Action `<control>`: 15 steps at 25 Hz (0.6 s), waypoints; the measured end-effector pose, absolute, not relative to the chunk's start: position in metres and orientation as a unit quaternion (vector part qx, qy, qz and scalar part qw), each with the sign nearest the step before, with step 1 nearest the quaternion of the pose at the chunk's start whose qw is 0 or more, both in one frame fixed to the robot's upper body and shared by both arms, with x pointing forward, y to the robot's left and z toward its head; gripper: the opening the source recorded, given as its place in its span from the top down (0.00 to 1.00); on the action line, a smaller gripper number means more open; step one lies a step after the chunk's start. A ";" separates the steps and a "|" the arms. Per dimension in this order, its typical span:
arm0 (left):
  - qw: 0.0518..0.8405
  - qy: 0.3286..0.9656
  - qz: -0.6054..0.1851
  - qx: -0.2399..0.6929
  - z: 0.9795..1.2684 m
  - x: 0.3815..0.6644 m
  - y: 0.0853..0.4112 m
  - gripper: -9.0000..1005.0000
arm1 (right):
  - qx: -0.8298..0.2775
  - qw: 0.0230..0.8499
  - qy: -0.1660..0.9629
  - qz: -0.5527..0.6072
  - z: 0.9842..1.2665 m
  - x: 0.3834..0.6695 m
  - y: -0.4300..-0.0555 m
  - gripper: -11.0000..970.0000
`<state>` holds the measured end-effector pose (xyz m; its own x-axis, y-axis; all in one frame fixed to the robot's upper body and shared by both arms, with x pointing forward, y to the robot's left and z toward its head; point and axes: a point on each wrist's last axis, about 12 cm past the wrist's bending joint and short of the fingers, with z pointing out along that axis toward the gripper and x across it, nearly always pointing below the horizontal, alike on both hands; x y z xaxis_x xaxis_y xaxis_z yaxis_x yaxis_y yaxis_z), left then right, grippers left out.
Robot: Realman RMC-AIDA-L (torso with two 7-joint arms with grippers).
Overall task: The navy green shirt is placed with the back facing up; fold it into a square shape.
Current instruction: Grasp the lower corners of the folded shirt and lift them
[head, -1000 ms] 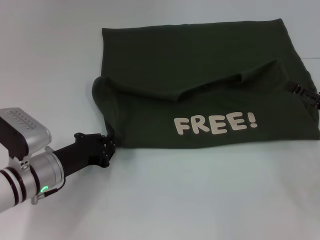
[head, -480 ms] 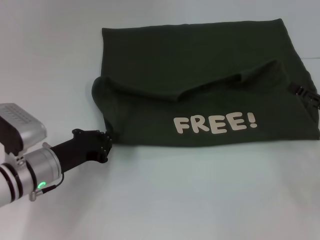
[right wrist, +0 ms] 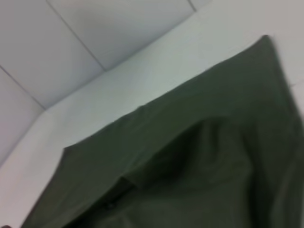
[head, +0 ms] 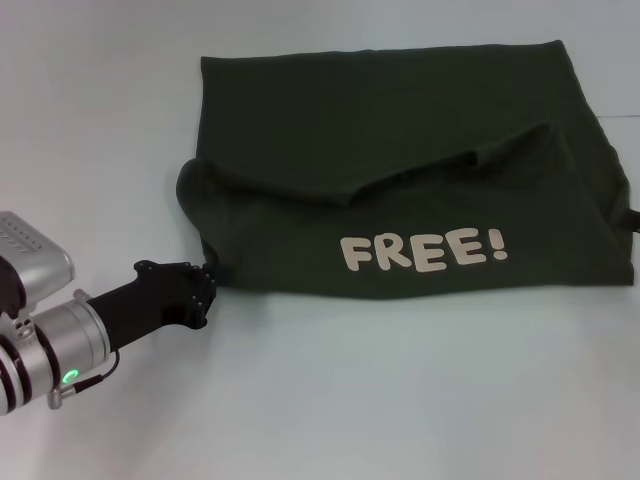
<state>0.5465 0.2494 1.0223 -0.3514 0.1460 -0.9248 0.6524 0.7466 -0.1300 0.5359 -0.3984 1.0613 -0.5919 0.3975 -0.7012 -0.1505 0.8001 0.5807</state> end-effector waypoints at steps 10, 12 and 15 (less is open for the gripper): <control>0.513 0.775 -0.259 0.263 1.026 0.548 0.244 0.99 | 0.106 0.401 0.868 0.272 1.074 0.534 -0.431 0.08; 0.513 0.774 -0.259 0.264 1.027 0.549 0.244 0.99 | 0.111 0.401 0.869 0.269 1.075 0.536 -0.433 0.08; 0.514 0.774 -0.260 0.263 1.027 0.549 0.244 0.99 | 0.112 0.401 0.868 0.269 1.075 0.540 -0.430 0.08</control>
